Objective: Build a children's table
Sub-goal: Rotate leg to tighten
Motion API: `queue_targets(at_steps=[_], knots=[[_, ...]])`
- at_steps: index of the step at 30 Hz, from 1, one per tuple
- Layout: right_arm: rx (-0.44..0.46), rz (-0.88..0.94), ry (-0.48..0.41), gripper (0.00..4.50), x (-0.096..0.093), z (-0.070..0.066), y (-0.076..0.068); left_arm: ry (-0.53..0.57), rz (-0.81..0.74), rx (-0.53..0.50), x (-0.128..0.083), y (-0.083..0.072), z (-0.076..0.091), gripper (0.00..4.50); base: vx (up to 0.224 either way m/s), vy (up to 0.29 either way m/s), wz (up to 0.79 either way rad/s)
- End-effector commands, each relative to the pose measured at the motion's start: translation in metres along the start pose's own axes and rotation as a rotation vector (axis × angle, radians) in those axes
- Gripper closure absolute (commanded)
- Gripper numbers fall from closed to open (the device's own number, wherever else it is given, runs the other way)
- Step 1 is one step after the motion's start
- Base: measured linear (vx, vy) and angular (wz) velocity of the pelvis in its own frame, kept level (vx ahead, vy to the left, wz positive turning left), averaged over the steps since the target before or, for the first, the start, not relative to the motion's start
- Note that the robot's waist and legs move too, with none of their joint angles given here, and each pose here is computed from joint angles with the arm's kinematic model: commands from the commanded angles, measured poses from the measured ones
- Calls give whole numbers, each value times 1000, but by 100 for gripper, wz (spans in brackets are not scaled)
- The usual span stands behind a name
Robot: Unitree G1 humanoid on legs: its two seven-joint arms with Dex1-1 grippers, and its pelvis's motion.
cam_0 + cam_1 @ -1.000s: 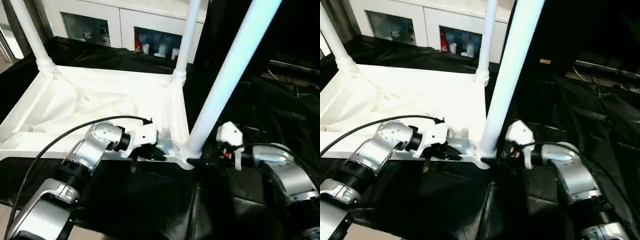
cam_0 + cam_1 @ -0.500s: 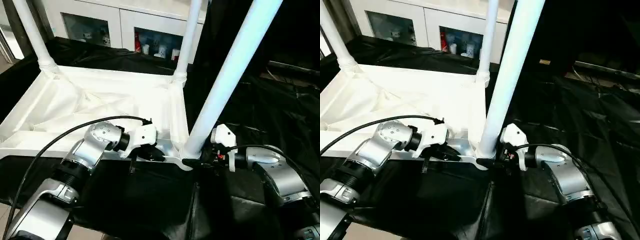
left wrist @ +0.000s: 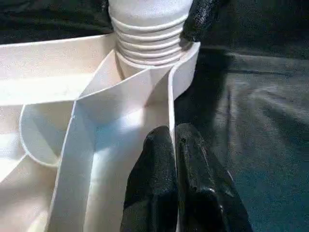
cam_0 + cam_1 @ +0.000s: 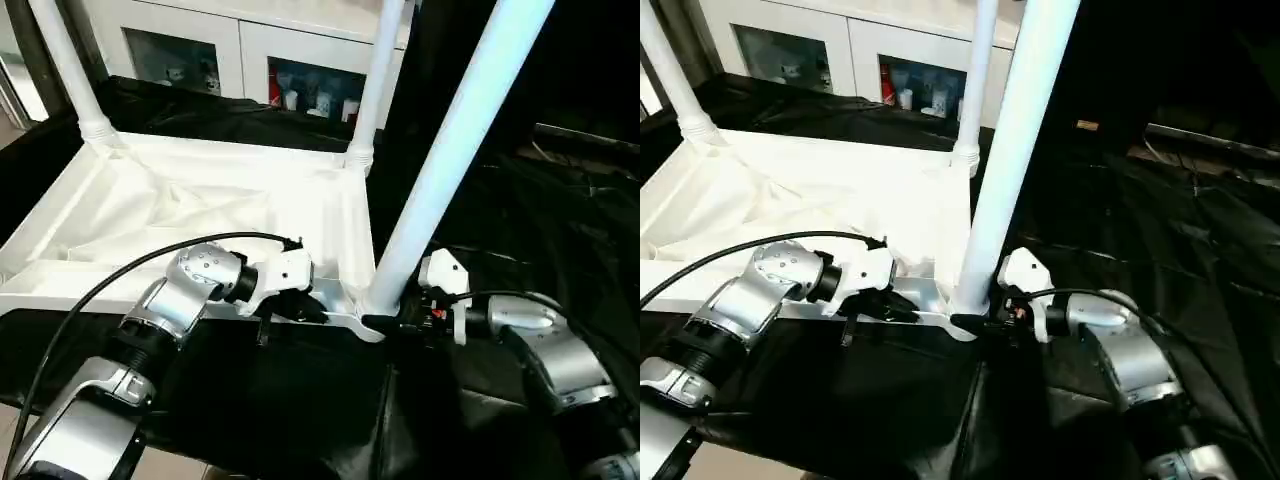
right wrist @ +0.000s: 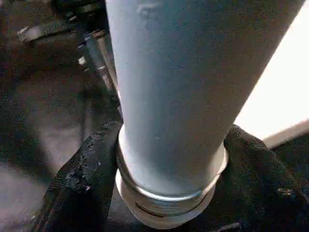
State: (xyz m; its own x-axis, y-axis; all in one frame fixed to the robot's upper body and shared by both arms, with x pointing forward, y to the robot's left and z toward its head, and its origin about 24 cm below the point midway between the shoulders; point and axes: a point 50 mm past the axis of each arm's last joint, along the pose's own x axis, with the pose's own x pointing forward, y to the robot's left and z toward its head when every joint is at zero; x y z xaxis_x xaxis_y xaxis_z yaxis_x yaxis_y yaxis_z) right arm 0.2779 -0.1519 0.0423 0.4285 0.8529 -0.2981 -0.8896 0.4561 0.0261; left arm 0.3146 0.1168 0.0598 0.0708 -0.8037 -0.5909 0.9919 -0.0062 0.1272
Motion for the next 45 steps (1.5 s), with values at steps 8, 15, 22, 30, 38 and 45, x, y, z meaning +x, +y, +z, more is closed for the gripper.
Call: queue_targets(at_steps=[8,15,22,30,38,45], knots=[[315,-540,63,176,35,-34,-8,-2,325,-205,49,25,18,450,-14,3,-1],[343,-591,40,176,55,-25,-4,-21,295,-190,70,18,34,450,0,0,0],[266,-583,3,96,53,-12,-11,19,292,-165,61,20,25,450,0,0,0],[103,-393,9,96,16,-2,-23,-9,123,-48,36,9,10,450,0,0,0],[-6,-144,18,96,-5,5,-19,-40,-24,-32,14,-7,-4,450,0,0,0],[-30,-22,28,96,-6,8,-13,-58,-79,-19,7,-12,-3,450,0,0,0]])
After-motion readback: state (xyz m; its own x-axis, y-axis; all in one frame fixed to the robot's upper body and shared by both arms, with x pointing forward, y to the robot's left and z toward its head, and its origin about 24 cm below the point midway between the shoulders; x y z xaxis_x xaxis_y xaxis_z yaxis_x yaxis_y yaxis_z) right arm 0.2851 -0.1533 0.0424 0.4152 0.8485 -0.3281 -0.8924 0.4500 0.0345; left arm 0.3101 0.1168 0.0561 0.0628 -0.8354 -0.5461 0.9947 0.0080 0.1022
